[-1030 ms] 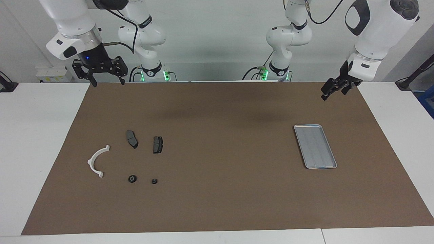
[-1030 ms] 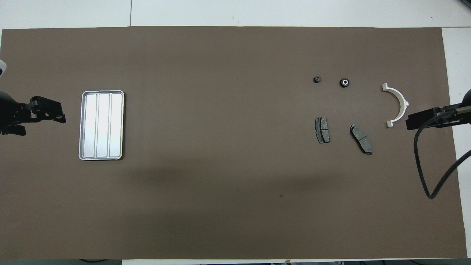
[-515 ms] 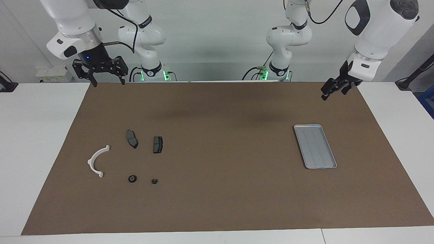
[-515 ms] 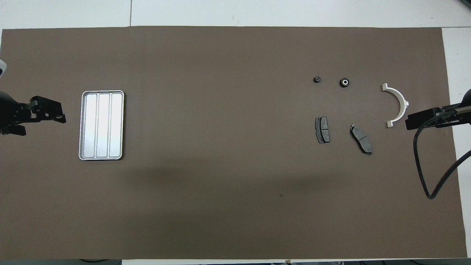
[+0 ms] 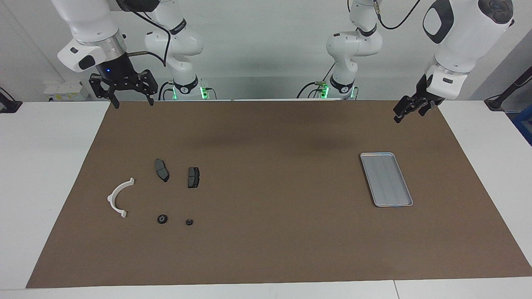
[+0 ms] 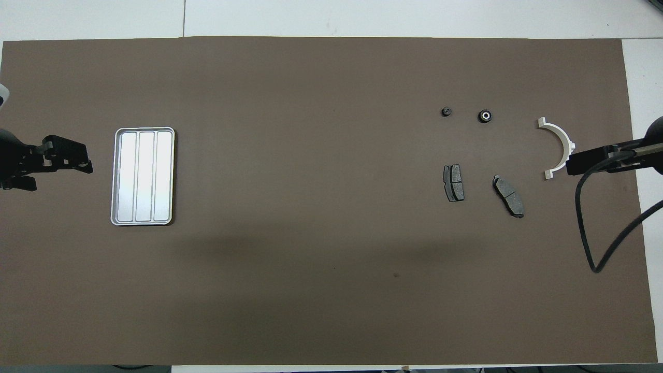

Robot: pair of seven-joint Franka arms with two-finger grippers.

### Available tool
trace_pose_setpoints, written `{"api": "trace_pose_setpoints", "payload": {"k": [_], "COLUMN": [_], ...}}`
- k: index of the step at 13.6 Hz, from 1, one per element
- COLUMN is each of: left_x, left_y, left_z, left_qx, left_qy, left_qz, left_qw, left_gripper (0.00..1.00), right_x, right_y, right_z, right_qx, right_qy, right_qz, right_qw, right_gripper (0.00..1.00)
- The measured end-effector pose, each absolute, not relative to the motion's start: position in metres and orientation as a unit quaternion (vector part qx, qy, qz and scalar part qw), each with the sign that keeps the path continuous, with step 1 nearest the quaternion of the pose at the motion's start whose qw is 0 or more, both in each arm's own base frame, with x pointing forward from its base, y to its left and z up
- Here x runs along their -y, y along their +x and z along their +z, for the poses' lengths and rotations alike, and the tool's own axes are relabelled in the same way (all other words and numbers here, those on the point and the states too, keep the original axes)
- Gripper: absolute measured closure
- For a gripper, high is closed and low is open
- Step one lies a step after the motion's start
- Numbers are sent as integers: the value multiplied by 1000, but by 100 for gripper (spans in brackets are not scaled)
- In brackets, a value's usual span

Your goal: Pick bearing gear from pile to tray

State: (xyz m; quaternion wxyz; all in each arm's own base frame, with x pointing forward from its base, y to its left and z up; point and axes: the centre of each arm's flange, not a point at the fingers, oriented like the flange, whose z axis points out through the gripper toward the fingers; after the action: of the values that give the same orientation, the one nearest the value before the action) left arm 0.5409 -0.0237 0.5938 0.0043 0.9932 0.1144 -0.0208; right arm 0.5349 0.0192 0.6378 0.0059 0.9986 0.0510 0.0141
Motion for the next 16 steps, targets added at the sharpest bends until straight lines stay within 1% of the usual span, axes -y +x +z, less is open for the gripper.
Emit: {"api": "trace_pose_setpoints", "payload": {"k": [2,4,7,10,13,16], "left_x": [24,24,24,24,24,24], "left_y": [541,541,541,541,541,541], "left_z": [594,594,594,594,594,594], "left_qx": [-114,-114,-114,-114,-114,-114], "left_qy": [993,993,993,993,993,993], "left_qz": [-21,-21,-21,-21,-21,-21], "left_qw": [4,4,4,4,4,4], "left_gripper": [0,0,0,0,0,0], "right_x": [-26,-32,-51,-80,-93,-95], "right_y": [552,579,623,653,672,699], "right_z": [609,568,488,415,363,322], "right_qx": [-47,-37,-16,12,27,29], "right_qy": [999,999,1000,1000,1000,1000], "right_qz": [8,4,0,6,4,-4], "right_qw": [5,4,9,6,4,3], "right_gripper": [0,0,0,0,0,0]}}
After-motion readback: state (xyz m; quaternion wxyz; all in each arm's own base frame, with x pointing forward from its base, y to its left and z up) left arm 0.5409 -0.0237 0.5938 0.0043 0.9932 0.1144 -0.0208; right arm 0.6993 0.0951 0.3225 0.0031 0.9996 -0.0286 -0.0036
